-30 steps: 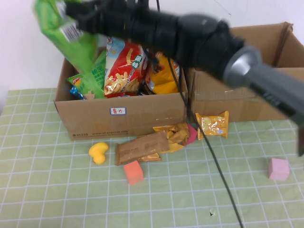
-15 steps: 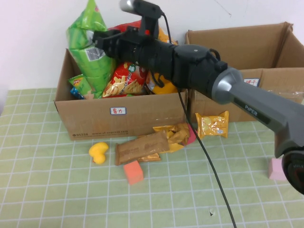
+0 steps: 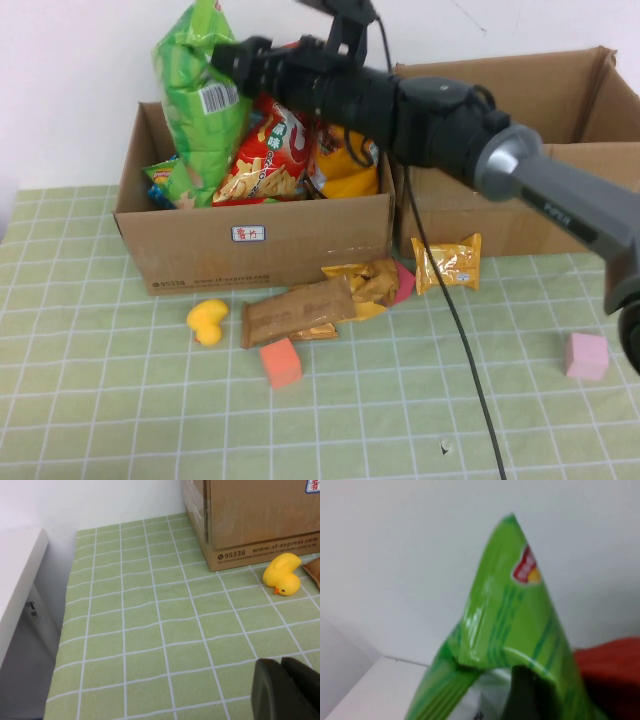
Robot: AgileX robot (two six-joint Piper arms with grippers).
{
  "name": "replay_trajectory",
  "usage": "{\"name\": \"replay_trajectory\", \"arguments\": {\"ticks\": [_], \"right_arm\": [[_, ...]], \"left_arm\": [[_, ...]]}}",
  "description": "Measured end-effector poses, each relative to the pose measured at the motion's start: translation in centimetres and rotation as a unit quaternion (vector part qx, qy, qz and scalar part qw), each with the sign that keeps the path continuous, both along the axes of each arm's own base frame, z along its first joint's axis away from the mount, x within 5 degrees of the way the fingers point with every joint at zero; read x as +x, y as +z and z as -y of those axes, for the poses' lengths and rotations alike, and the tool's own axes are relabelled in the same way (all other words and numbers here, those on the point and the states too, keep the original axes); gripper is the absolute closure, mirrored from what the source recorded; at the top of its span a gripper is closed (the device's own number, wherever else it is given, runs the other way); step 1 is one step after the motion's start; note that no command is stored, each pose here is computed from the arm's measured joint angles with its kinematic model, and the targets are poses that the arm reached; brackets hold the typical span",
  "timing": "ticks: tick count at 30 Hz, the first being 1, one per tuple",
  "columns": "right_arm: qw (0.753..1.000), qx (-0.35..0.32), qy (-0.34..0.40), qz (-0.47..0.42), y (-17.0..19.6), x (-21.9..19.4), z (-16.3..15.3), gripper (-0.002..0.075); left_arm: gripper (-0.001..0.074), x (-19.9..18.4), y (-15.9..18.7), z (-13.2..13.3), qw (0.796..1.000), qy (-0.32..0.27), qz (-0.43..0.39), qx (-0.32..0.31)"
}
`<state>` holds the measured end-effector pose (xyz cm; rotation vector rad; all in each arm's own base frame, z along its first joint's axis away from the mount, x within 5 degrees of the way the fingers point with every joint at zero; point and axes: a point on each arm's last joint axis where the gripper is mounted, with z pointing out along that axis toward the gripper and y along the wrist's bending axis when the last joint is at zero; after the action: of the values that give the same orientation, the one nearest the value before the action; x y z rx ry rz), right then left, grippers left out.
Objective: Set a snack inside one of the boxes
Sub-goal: Place the potato chip in the potato chip box, then pick up the biscuit
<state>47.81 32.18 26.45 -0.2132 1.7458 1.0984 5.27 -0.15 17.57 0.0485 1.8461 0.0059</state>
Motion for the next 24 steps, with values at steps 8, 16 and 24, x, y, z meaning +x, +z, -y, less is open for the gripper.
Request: {"name": "replay_trajectory", "arguments": {"ticks": [8,16,24], "right_arm": [[0.999,0.021,-0.004,0.034,4.5,-0.6,1.5,0.0230],[0.998,0.029,0.010,0.054,6.5,-1.4,1.7,0.0419],[0.987,-0.029,0.082,0.137,9.9,-3.8,1.7,0.0706]], "left_arm": [[0.0737,0.0,0.0,0.0,1.000,0.000,0.000,0.000],[0.0737,0.0,0.0,0.0,1.000,0.000,0.000,-0.001],[0.0737,0.0,0.0,0.0,1.000,0.000,0.000,-0.001]]}}
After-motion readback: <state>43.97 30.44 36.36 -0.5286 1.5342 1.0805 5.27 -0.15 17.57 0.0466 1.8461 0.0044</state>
